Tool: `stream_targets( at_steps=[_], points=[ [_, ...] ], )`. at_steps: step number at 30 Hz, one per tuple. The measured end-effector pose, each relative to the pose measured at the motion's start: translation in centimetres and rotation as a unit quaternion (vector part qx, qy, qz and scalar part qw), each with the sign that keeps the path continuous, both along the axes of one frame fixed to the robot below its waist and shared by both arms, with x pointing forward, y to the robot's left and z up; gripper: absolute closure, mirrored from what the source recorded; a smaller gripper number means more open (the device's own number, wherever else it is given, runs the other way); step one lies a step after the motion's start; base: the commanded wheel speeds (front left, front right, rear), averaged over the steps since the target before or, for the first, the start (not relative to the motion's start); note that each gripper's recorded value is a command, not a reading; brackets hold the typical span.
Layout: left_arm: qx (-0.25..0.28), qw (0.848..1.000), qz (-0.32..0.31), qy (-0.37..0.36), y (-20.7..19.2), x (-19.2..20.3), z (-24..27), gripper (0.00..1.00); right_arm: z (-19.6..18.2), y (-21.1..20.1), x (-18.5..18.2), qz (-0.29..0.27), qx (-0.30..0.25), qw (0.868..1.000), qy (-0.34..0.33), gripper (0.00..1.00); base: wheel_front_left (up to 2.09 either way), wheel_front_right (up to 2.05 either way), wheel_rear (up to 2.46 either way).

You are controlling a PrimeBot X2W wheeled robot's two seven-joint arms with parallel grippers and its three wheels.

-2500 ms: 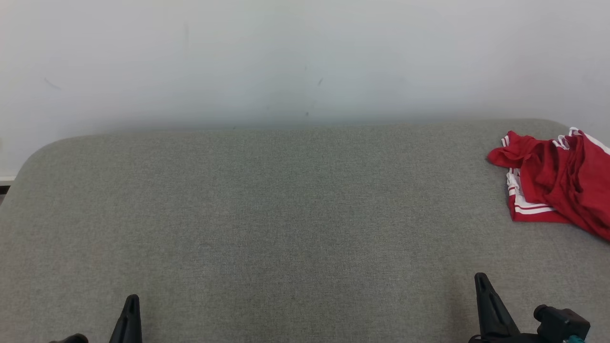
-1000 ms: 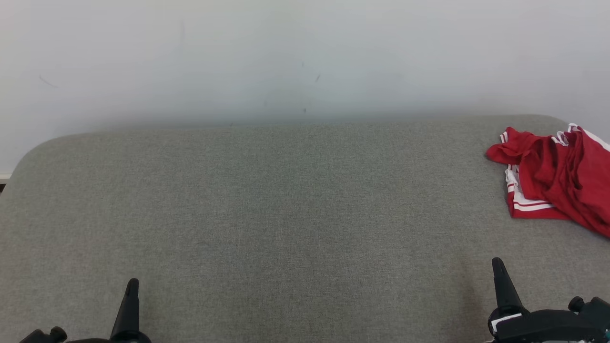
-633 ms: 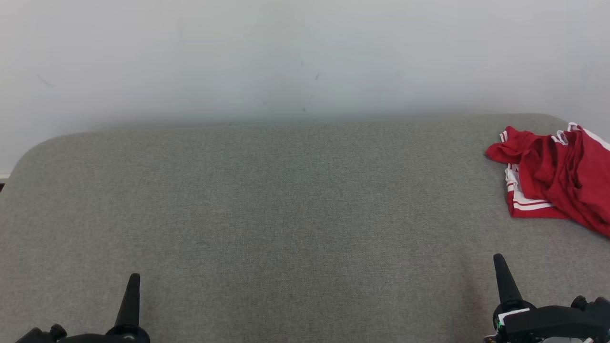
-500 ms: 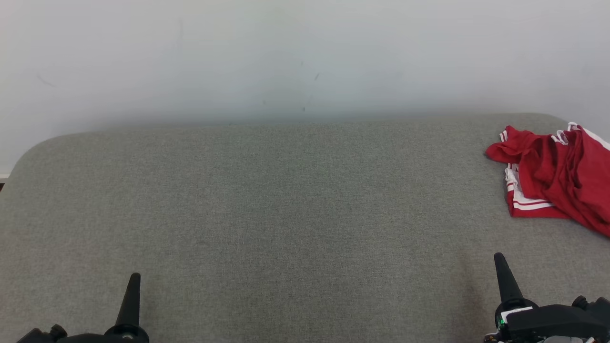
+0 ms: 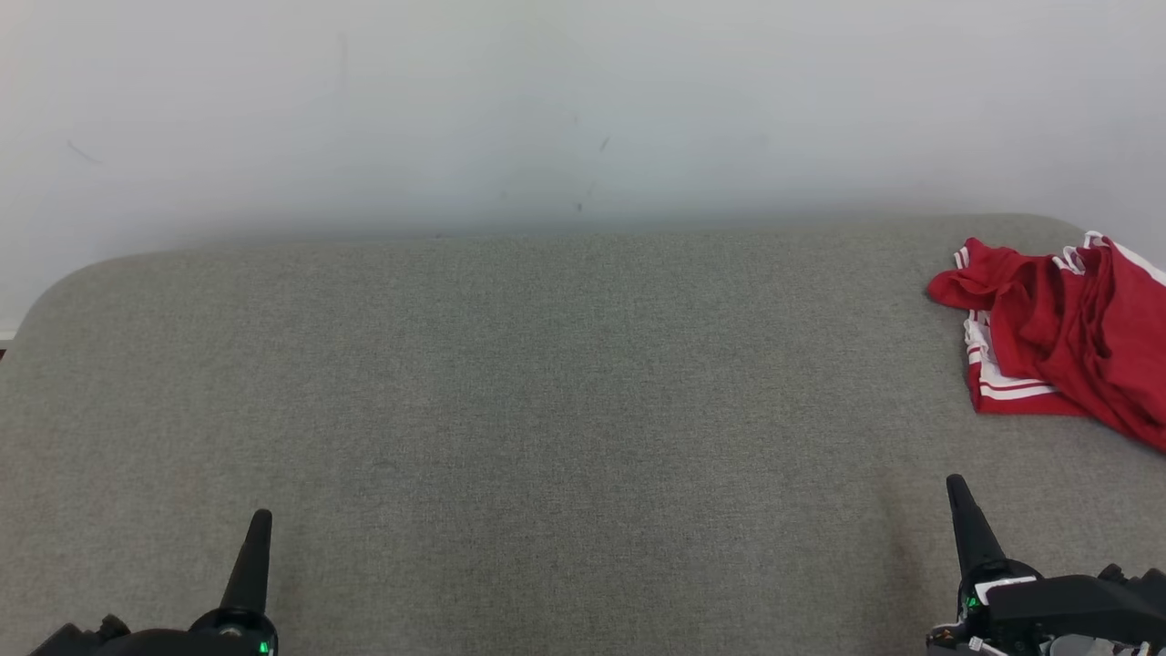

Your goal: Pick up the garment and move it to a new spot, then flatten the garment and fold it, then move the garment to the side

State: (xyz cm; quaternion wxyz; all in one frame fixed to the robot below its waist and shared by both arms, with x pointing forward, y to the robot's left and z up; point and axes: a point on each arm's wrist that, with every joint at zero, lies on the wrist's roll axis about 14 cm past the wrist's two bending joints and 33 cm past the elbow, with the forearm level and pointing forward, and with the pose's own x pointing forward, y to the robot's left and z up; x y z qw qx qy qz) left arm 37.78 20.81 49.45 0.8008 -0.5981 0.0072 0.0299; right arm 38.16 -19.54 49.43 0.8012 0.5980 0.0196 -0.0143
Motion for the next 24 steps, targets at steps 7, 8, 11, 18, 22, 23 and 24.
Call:
stream_targets(
  at_steps=[7,8,11,18,22,23,24],
  points=[
    [-0.026,1.000,-0.002,-0.002,-0.13,0.12,0.08,1.00,0.14,-0.08,0.10,-0.001,0.026,1.000,-0.002,1.00,0.00,0.00,0.00],
    [-0.030,1.000,-0.003,-0.003,-0.16,0.15,0.10,1.00,0.14,-0.06,0.10,0.000,0.030,1.000,-0.002,1.00,0.00,0.00,0.00],
    [-0.044,0.999,-0.003,-0.005,-0.23,0.23,0.17,1.00,0.19,-0.14,0.14,-0.003,0.042,0.999,-0.004,1.00,0.00,0.00,0.00],
    [-0.076,0.997,-0.008,-0.010,-0.44,0.48,0.44,1.00,0.48,-0.23,0.32,-0.003,0.073,0.997,-0.008,1.00,0.00,0.00,0.00],
    [-0.089,0.996,-0.009,-0.012,-0.53,0.59,0.55,1.00,0.58,-0.27,0.38,-0.003,0.089,0.996,-0.010,1.00,0.00,0.00,0.00],
    [-0.092,0.996,-0.010,-0.013,-0.56,0.62,0.57,1.00,0.60,-0.31,0.39,-0.004,0.092,0.996,-0.011,1.00,0.00,0.00,0.00],
    [-0.094,0.995,-0.010,-0.013,-0.57,0.65,0.61,1.00,0.65,-0.33,0.42,-0.004,0.096,0.995,-0.012,1.00,0.00,0.00,0.00]
  ],
)
